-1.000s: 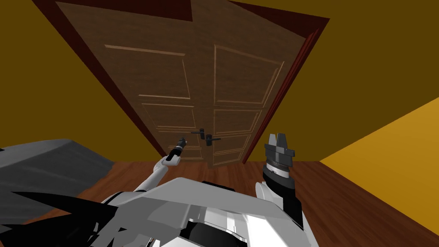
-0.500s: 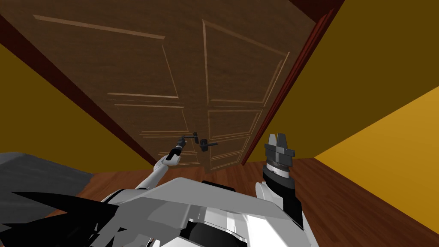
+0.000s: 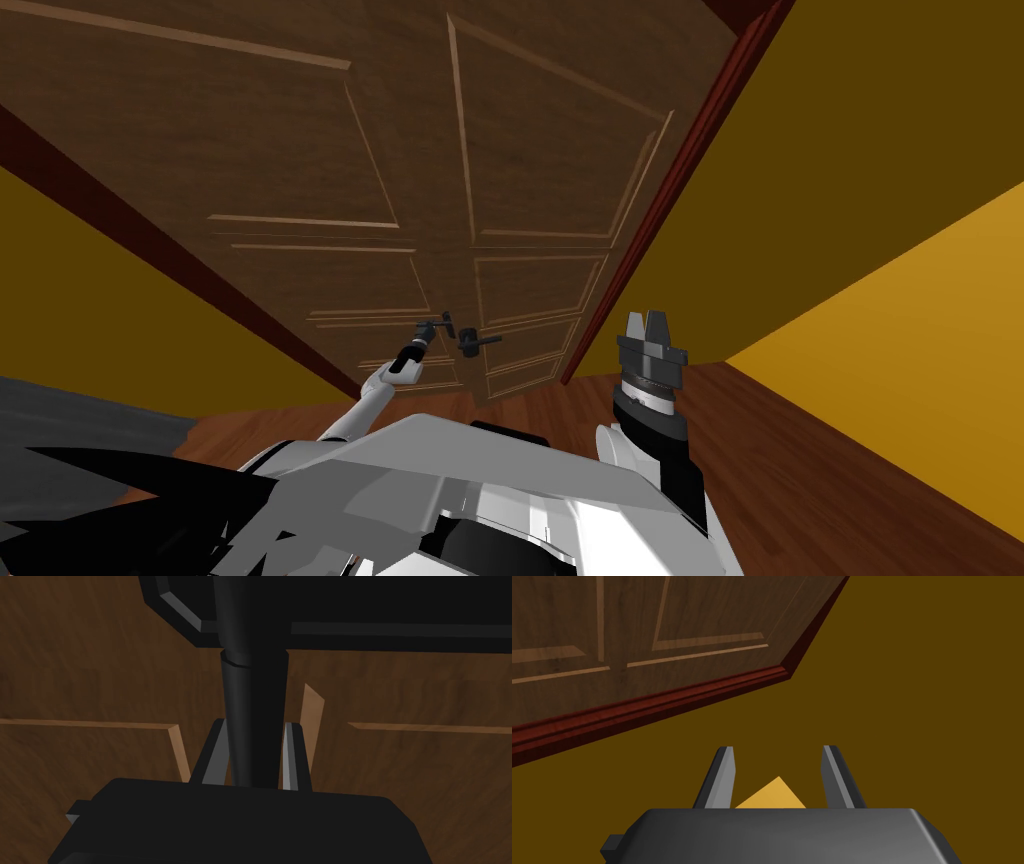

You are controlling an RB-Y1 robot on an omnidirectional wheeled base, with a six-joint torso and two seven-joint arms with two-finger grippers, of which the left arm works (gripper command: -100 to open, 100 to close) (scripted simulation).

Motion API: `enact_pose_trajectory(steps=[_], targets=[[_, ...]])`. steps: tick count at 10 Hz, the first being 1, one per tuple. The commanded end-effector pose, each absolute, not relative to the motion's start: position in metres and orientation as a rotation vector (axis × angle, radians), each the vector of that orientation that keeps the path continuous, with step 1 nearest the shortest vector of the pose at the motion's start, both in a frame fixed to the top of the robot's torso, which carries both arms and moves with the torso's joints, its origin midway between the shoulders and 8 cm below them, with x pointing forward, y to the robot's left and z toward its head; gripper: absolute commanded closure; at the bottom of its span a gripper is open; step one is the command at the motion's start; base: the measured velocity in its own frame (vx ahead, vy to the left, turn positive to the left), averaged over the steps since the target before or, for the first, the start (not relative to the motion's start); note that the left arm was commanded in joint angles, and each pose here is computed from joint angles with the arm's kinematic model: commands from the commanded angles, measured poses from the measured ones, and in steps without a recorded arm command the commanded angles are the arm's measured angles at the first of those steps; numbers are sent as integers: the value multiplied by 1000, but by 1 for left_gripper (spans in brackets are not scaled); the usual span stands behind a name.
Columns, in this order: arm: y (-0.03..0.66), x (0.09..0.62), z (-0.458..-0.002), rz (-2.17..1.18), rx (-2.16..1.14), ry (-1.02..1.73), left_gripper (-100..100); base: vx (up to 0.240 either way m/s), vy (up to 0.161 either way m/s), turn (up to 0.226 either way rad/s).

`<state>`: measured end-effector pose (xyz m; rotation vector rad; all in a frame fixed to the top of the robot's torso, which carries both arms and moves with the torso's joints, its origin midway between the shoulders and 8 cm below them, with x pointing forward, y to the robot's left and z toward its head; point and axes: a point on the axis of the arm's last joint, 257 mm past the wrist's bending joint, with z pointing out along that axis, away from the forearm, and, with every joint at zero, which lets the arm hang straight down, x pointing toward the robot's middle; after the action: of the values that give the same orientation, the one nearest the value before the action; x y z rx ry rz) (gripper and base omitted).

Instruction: Pull the door open

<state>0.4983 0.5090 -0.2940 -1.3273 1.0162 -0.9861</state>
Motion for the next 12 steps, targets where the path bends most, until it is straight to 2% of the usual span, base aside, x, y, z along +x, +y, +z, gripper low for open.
enact_pose_trajectory(steps=[1,4,12], targets=[[511,497,-295,-981,-1329,1017,100,-15,5,-9],[516,491,-297,-973,-1329,1026,100,-49,6,-7],[473,497,-294,-1077,-1282,1097,100,-203,54,-101]])
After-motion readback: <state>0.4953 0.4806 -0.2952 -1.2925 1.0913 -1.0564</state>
